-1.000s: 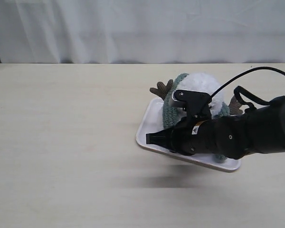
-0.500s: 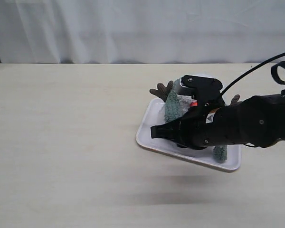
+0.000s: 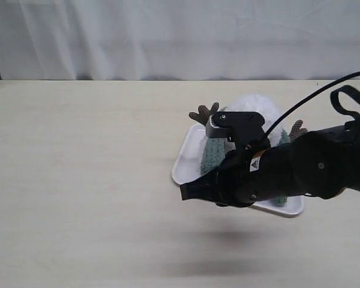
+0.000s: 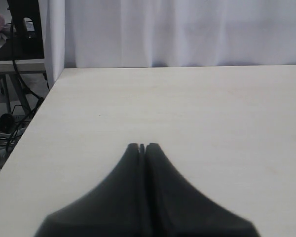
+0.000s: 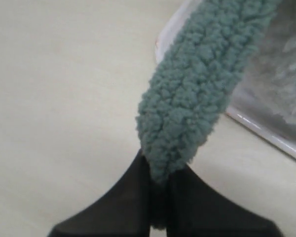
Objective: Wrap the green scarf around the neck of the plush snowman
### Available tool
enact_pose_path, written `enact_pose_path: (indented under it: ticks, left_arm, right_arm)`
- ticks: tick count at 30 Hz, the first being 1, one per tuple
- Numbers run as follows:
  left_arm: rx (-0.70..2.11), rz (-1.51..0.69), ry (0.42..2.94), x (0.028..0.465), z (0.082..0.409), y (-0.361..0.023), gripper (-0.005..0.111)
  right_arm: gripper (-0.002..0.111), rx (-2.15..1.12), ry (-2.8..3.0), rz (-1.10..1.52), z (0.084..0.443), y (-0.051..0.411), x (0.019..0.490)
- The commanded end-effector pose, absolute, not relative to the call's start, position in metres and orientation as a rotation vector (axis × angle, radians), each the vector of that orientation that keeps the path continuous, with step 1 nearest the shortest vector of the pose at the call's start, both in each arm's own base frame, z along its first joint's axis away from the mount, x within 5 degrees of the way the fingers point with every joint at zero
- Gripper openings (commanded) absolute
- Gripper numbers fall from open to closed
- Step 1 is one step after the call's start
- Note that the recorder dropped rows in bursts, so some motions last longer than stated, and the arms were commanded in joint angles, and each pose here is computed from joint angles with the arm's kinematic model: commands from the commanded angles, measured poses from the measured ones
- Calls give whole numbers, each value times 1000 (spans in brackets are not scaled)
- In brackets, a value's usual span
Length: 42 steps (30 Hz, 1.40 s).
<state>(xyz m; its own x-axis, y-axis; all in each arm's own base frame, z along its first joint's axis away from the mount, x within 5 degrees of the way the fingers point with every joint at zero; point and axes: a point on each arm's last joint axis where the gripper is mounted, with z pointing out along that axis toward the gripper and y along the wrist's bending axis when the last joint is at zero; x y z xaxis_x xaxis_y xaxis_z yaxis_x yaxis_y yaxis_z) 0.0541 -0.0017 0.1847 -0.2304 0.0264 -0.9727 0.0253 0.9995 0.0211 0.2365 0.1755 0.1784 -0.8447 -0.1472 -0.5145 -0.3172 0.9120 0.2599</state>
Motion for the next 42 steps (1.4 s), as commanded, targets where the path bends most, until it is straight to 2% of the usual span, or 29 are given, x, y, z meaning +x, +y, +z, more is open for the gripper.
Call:
enact_pose_path:
  ticks: [1, 23, 33, 42]
  left_arm:
    - [38, -5, 1790, 54, 185, -2, 0]
    - [38, -5, 1790, 54, 185, -2, 0]
    - [38, -5, 1790, 54, 185, -2, 0]
    - [38, -5, 1790, 54, 185, -2, 0]
  right_arm:
    - [4, -368, 2624, 423, 163, 174, 235]
    - [4, -427, 2704, 331, 120, 177, 241]
    - [4, -421, 2668, 336, 120, 177, 245]
    - [4, -607, 2623, 262, 119, 176, 245]
